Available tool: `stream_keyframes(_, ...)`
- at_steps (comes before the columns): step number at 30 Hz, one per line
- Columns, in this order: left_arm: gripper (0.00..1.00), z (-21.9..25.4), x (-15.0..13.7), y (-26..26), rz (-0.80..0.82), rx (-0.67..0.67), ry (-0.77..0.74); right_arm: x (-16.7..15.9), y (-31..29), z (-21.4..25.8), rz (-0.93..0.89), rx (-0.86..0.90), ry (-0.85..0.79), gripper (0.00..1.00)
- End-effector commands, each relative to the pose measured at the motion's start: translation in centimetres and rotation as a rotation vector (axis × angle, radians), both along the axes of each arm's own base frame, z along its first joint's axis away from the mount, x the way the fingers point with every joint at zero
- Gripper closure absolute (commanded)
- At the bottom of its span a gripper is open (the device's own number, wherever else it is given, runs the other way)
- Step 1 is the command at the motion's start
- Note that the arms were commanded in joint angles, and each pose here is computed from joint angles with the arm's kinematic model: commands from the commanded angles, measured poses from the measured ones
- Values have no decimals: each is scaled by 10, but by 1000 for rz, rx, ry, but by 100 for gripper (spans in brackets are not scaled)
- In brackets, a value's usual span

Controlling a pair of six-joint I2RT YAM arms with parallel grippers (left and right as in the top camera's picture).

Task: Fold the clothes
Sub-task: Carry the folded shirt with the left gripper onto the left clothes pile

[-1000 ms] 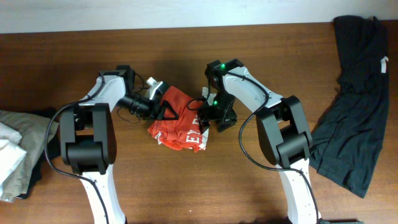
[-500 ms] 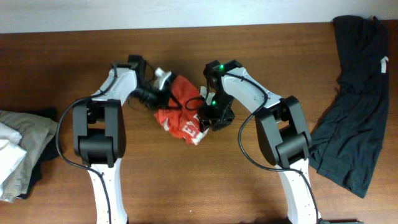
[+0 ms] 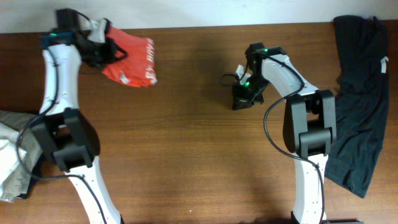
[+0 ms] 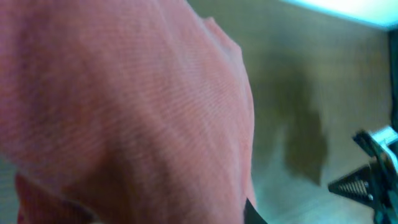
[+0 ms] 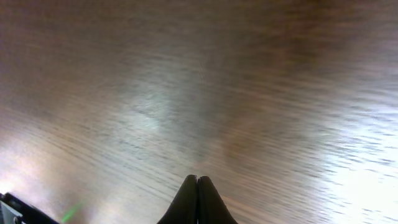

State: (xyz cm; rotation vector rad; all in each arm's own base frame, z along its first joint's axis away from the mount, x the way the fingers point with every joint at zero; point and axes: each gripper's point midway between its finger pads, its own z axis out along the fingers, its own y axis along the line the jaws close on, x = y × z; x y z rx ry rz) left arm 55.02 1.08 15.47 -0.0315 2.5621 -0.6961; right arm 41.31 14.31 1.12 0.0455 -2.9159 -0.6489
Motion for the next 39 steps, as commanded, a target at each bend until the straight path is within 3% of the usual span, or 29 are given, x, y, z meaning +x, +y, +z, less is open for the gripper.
stream_keyframes(1,100,101,-19,71,240,166,-114,7,-3,2,-17,8,-12,96)
stream_keyframes(4,100,127,-71,148,548,162,-20,8,1,2,-10,12,-23,96)
stream_keyframes(6,100,135,-99,184,669,138,13,6,4,4,-10,28,-14,96)
stream_keyframes(9,100,151,-164,255,908,133,49,0,8,7,-13,56,16,96)
stream_keyframes(15,100,155,-247,337,1199,83,74,-5,11,10,-6,78,36,96)
stream_keyframes(21,100,163,-242,352,1175,48,-19,-4,11,10,-7,81,33,96)
stream_keyframes(23,100,147,-225,348,1106,-3,-33,-3,12,10,-7,82,28,96)
stream_keyframes(30,100,84,-225,353,1114,-50,68,-5,11,10,-7,80,37,96)
stream_keyframes(39,100,61,-291,386,1286,-97,165,-10,10,10,-9,77,58,96)
